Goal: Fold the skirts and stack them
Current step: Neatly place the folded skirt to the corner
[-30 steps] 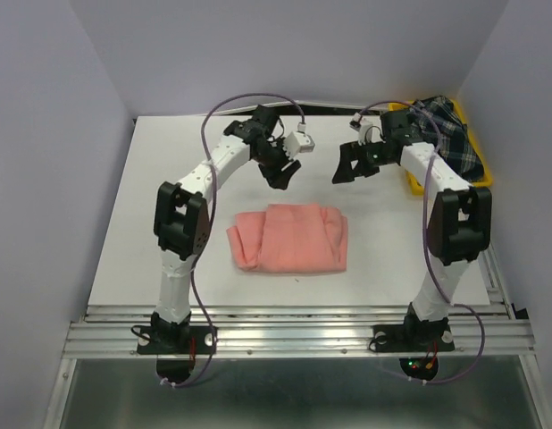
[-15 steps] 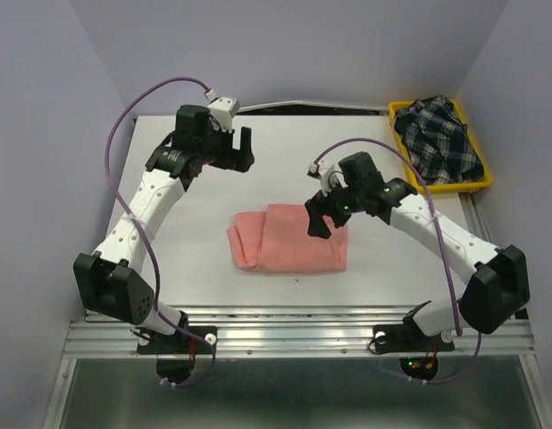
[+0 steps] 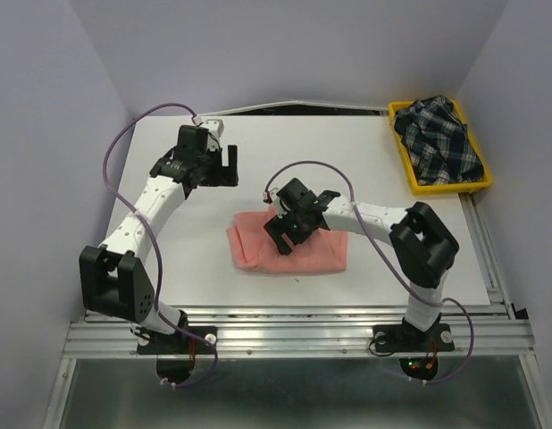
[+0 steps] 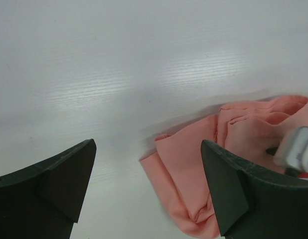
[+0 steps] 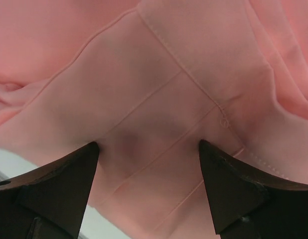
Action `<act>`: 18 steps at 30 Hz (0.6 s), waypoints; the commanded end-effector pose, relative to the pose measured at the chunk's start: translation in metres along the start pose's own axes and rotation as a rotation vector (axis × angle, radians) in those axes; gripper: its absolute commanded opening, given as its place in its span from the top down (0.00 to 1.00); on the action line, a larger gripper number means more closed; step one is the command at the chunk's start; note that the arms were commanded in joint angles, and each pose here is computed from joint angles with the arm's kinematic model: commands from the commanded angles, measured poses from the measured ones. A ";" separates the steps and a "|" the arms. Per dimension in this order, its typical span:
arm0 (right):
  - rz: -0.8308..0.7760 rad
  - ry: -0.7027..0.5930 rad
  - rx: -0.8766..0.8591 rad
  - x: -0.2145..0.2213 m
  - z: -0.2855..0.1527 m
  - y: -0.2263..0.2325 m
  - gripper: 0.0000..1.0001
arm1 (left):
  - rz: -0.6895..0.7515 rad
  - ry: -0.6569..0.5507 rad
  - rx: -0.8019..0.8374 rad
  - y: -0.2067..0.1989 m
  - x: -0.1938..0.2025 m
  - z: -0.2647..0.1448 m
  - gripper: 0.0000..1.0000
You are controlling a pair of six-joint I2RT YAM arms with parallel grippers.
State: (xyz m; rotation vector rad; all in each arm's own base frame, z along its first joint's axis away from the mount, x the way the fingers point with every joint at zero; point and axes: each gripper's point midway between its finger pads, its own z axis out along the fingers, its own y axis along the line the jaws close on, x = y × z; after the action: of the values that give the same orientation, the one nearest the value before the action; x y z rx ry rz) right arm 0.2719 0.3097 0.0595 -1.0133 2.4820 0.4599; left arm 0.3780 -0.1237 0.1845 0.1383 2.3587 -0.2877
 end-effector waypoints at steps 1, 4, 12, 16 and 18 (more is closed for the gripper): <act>0.018 0.090 0.198 0.016 0.017 -0.033 0.13 | 0.003 -0.118 -0.033 0.007 -0.028 -0.020 0.01; 0.017 0.234 0.224 0.060 0.022 -0.066 0.13 | 0.017 -0.128 -0.030 0.007 -0.035 -0.022 0.02; 0.043 0.402 0.161 0.144 -0.041 -0.125 0.11 | 0.093 -0.172 -0.037 0.012 -0.052 -0.030 0.01; 0.066 0.433 0.156 0.186 -0.074 -0.144 0.10 | 0.097 -0.189 -0.013 0.008 -0.058 -0.031 0.02; 0.048 0.438 0.143 0.198 -0.087 -0.152 0.10 | 0.099 -0.196 -0.003 0.006 -0.060 -0.032 0.01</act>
State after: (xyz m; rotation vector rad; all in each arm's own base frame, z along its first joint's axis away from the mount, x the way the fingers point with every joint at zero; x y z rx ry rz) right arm 0.2918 0.1047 0.0291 -0.9109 2.6830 0.1087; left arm 0.3899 -0.1079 0.2067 0.1895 2.2788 -0.2180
